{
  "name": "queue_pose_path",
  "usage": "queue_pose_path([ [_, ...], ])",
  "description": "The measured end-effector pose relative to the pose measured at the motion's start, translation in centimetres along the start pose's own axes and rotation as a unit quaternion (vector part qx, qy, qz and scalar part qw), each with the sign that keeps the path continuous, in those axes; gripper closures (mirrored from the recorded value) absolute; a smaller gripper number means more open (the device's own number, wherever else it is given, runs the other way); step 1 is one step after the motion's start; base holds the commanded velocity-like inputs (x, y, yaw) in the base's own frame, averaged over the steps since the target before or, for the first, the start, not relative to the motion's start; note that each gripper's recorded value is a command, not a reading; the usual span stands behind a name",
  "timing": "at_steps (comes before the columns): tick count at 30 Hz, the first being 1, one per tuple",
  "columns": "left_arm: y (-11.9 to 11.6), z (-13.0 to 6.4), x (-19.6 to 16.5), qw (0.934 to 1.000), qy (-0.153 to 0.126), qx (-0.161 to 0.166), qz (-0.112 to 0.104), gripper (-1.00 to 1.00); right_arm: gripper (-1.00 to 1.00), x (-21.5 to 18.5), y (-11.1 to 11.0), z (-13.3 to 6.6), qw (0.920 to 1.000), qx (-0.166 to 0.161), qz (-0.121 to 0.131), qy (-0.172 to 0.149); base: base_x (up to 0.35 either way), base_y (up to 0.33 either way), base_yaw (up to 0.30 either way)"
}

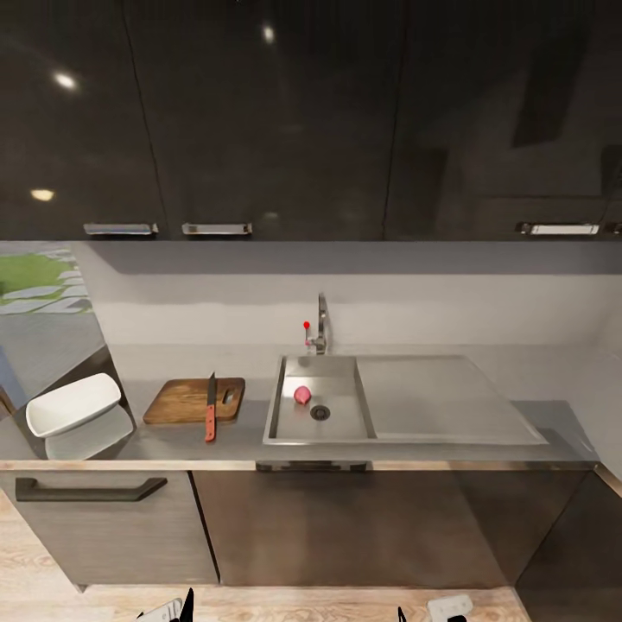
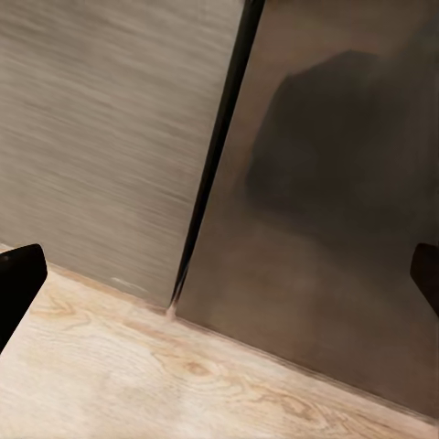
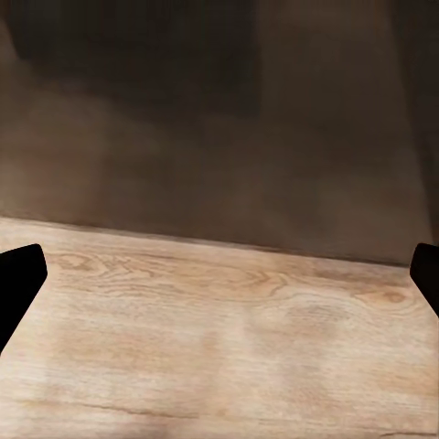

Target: In the kitchen, take the Vidalia onion out of the sink, dice it on the chopping board with the paring knife, put the diced onion into the bowl on the countertop, then place both the paring knife and the chopping board into the sink.

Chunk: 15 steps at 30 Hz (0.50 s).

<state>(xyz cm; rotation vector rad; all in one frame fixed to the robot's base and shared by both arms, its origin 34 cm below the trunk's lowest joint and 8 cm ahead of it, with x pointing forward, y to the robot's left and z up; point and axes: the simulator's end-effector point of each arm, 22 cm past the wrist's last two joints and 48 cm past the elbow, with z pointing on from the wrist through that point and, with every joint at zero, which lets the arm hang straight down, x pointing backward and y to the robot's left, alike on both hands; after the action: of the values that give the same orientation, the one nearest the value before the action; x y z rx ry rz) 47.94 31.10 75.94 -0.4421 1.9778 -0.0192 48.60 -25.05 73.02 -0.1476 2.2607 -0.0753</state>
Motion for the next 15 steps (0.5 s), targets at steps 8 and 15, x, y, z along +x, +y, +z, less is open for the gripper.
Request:
queue_pose_path([
  [8, -0.03, 0.01, -0.07, 1.0, -0.001, 0.0, 0.0, -1.0, -1.0, 0.26, -0.11, -0.07, 1.0, -0.001, -0.002, 0.002, 0.0, 0.0, 0.0],
  [15, -0.03, 0.01, 0.33, 1.0, 0.008, 0.0, -0.002, -1.0, -1.0, 0.82, -0.05, -0.2, 1.0, -0.002, -0.003, 0.008, 0.0, 0.0, 0.0],
])
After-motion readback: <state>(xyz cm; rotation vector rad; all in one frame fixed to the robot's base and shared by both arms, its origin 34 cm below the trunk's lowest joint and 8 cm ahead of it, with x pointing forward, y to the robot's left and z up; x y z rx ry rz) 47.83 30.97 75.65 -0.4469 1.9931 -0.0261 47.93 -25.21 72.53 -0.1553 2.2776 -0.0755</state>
